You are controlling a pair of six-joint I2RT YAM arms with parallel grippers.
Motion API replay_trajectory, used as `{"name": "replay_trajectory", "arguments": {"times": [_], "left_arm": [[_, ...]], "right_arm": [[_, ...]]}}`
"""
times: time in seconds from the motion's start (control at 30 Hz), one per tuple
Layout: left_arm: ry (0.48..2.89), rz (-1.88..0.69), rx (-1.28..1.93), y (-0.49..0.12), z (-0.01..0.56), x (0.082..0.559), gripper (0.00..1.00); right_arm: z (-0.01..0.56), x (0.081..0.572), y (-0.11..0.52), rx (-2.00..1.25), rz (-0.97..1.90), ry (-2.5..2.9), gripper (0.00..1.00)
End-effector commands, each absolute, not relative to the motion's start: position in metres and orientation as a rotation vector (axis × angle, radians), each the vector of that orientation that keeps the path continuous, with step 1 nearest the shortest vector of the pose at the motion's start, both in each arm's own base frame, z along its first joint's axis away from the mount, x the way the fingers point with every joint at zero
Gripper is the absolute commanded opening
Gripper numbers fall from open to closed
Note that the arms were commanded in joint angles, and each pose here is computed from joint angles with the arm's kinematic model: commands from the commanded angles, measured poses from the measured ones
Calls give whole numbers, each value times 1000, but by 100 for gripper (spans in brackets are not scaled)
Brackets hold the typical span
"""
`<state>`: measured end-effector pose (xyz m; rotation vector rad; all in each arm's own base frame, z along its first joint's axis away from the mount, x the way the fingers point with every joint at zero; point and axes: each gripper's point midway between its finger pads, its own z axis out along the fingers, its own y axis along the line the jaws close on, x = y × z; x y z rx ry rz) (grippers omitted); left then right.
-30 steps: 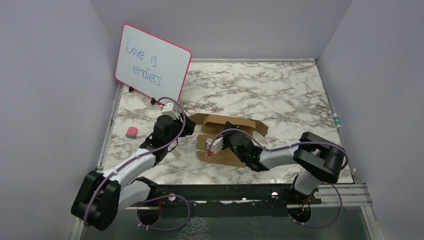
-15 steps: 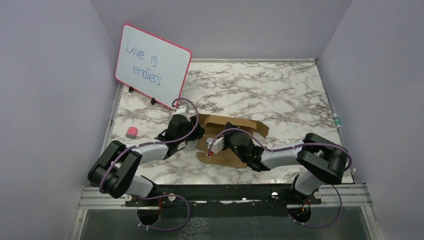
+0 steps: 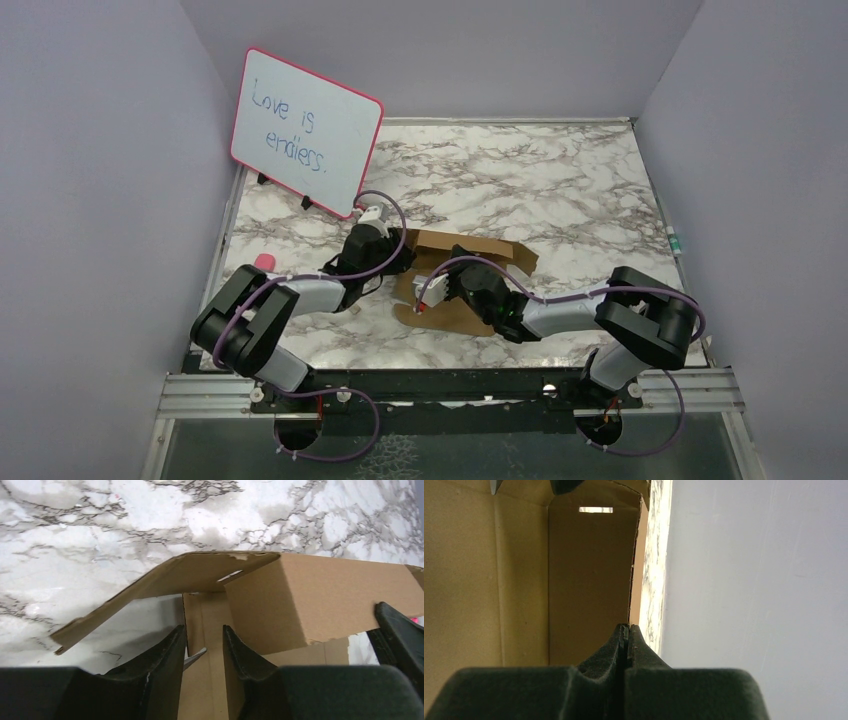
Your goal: Fold the paper box
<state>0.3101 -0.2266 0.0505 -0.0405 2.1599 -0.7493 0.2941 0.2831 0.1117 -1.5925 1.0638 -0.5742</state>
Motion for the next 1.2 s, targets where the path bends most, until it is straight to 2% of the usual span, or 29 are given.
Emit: {"name": "replay_trajectory", "arguments": {"times": [0.0,0.2,0.47,0.7,1.17], "left_arm": [[2058,-894,26,-249,83,306,33],[2007,-927,35,-250,98,300,31],[2026,-936,28,-253,89,294,31],[1923,-731,-30,-211,126,302,35],[2117,-650,-73,-212,65,309,38]], "right_arm": [[107,288,286,-1614,-534,1081,1],[107,288,287,-1610,-526,1083,1],[101,288,289,-1622,-514,1086,1],[102,286,288,-1622,-510,1088,1],[100,287,289,-1629,-508,1090,1]]}}
